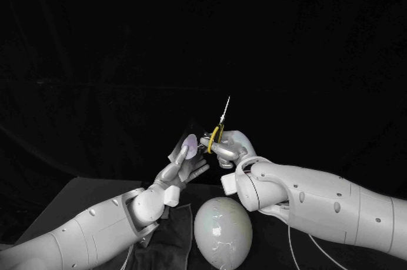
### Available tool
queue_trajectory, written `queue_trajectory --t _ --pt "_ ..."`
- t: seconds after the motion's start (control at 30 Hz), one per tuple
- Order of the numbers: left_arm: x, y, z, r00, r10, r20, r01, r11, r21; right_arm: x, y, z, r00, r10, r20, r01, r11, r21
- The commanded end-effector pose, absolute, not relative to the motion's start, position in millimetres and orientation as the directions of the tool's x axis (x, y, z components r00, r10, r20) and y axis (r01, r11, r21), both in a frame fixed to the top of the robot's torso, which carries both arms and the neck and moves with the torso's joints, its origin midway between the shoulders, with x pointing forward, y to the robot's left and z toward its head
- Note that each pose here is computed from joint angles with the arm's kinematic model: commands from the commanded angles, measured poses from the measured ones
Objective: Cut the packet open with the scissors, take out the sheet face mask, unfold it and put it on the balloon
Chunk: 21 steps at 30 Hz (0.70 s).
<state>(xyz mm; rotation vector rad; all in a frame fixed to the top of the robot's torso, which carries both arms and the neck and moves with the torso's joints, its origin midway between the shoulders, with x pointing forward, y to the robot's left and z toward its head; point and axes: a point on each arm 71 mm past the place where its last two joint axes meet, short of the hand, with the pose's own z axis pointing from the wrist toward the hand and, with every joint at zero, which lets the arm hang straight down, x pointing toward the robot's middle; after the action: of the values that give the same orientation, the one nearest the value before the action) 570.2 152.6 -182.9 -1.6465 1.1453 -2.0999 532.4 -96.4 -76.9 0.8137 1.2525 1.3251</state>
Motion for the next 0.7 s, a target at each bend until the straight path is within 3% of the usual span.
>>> queue_trajectory --t 0.03,0.37,0.7 --pt "570.4 150.5 -178.5 -0.370 -0.593 0.715 -0.258 -0.674 -0.692 529.7 -94.7 -79.1 -0.212 0.957 -0.199 -0.237 0.147 0.960" --pt "573.3 158.7 -178.2 -0.353 -0.616 0.704 -0.218 -0.678 -0.702 530.1 -105.9 -83.6 -0.197 0.958 -0.206 -0.220 0.161 0.962" --pt "567.0 142.1 -175.0 -0.477 -0.583 0.657 -0.269 -0.615 -0.741 536.6 -104.7 -91.0 -0.189 0.959 -0.211 -0.196 0.173 0.965"
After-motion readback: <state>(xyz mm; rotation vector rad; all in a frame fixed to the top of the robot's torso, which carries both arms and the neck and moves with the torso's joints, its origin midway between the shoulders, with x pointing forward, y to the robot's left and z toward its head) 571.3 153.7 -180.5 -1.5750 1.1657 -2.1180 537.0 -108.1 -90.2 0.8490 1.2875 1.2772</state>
